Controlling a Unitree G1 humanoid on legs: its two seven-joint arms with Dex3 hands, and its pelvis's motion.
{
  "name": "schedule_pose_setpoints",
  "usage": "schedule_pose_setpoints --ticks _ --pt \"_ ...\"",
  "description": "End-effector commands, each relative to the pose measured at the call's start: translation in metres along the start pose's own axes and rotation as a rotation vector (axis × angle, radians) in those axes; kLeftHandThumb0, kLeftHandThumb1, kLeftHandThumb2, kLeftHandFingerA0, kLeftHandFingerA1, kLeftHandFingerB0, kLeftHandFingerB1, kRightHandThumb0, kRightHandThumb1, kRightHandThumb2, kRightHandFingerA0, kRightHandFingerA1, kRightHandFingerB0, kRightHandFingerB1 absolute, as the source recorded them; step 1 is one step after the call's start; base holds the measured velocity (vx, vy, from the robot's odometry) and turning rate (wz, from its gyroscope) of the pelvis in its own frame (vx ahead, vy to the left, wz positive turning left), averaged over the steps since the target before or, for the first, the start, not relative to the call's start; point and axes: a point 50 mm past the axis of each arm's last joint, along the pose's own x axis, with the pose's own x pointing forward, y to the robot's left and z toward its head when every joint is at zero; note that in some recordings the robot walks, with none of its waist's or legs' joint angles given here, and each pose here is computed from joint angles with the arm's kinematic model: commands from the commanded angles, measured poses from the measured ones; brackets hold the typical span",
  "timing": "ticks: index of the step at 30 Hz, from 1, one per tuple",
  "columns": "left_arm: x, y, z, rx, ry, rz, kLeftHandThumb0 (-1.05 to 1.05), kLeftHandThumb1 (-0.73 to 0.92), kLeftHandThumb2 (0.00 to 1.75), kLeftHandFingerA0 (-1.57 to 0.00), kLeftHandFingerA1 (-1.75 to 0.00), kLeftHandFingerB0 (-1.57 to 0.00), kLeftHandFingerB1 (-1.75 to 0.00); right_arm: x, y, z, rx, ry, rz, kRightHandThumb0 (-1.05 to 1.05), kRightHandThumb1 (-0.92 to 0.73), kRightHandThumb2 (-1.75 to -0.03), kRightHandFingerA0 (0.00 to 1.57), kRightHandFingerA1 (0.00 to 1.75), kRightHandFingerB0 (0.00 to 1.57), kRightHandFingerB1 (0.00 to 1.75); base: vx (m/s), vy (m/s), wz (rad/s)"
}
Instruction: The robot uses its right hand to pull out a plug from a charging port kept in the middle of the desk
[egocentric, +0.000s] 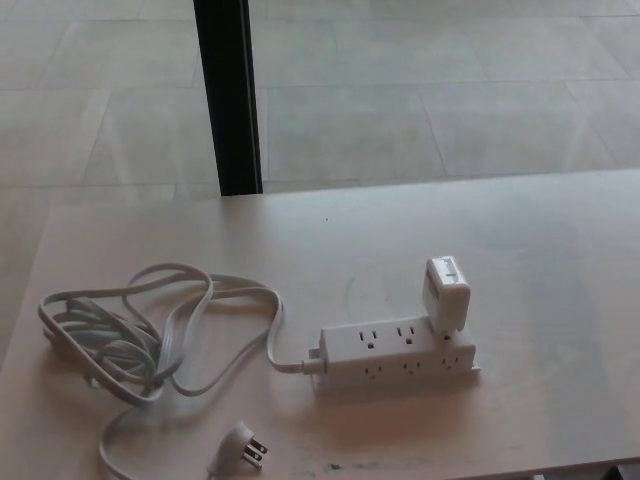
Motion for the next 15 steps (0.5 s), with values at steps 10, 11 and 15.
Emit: schedule_pose_setpoints --ticks 10,11,15 --pt "0.001 0.006 0.010 -0.026 -0.011 0.008 -0.94 0.66 0.62 -0.85 -0.68 -0.70 -0.60 0.018 0.051 -0.005 -0.527 0.041 0.319 -0.74 -0.59 -0.59 0.94 0.95 0.47 0.34 0.00 0.000 0.00" --pt "0.000 0.006 0.010 -0.025 -0.015 0.004 -0.93 0.67 0.61 -0.83 -0.68 -0.70 -0.60 0.018 0.054 -0.005 -0.562 0.043 0.327 -0.74 -0.59 -0.59 0.92 0.89 0.47 0.35 0.00 0.000 0.00" --pt "0.000 0.006 0.010 -0.010 -0.015 0.010 -0.95 0.67 0.62 -0.87 -0.67 -0.71 -0.60 0.017 0.073 -0.006 -0.719 0.005 0.419 -0.71 -0.59 -0.59 0.87 1.03 0.45 0.34 0.00 0.000 0.00"
